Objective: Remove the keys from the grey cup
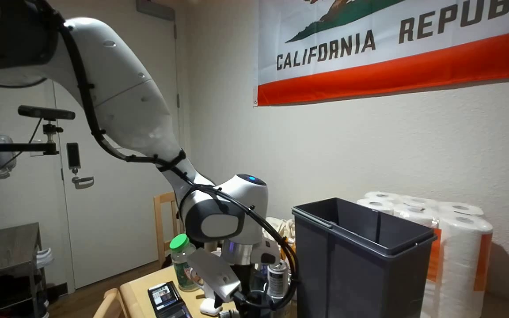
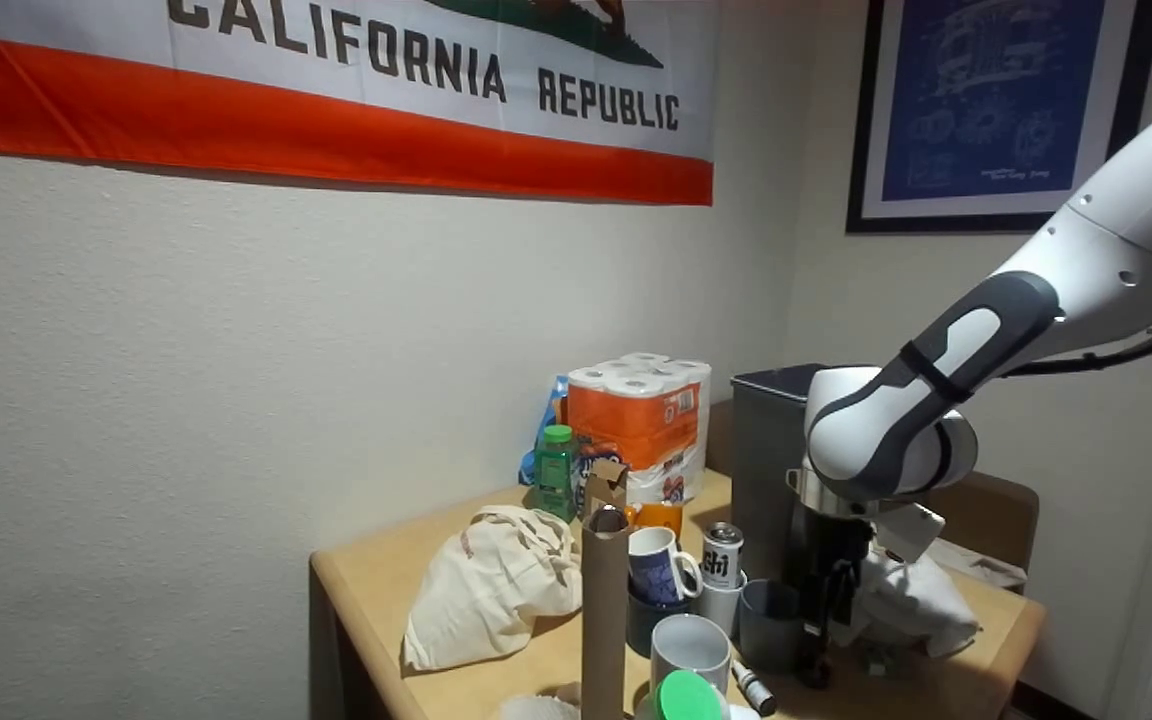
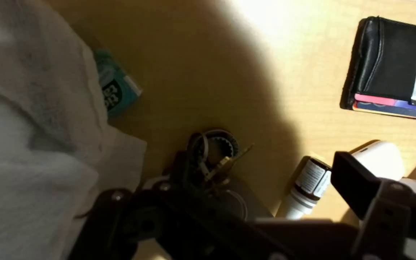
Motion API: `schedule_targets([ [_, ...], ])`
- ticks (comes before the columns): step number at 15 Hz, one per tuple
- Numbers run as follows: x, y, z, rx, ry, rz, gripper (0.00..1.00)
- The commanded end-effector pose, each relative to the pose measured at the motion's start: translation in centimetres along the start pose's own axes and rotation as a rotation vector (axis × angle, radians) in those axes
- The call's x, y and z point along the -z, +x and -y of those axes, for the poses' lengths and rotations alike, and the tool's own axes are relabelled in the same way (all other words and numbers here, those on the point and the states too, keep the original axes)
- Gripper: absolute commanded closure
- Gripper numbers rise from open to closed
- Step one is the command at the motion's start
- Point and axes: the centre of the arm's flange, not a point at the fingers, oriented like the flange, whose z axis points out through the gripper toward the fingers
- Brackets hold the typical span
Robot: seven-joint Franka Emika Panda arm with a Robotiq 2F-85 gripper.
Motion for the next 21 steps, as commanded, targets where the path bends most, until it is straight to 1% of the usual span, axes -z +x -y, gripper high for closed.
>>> schedule_targets([
  [1,-0.7,1.1,-1.4,0.004,0.001,0.02,0.0],
  [2,-0.9,1.2,-1.6,0.0,0.001,0.02,0.0],
  [3,-1.1,1.3,-1.7,-0.003,0.003,0.019,0.02],
  [4,-1.2,1.4,-1.7,-0.004,0.003,0.018,0.26],
  [5,-1.3,1.4,-1.8,-0.005,0.002,0.019,0.27],
  [6,-1.4,1.5,-1.7,-0.006,0.002,0.019,0.3],
  [7,-1.4,1.5,-1.7,-0.005,0.003,0.018,0.4],
  [8,-1.4,1.4,-1.7,-0.005,0.005,0.017,0.47],
  [9,-1.5,1.4,-1.7,-0.005,0.004,0.015,0.56],
  [11,-1.5,1.4,-1.6,-0.005,0.003,0.013,0.69],
  [14,-1.6,1.3,-1.7,-0.005,0.001,0.014,0.94],
  [15,-1.7,1.3,-1.7,-0.006,0.001,0.015,0.98],
  [17,-1.7,1.1,-1.8,-0.009,-0.001,0.013,0.96],
  [18,-1.7,1.0,-1.9,-0.012,0.0,0.014,1.0],
  [21,-1.2,0.8,-1.7,-0.013,0.005,0.025,0.99],
])
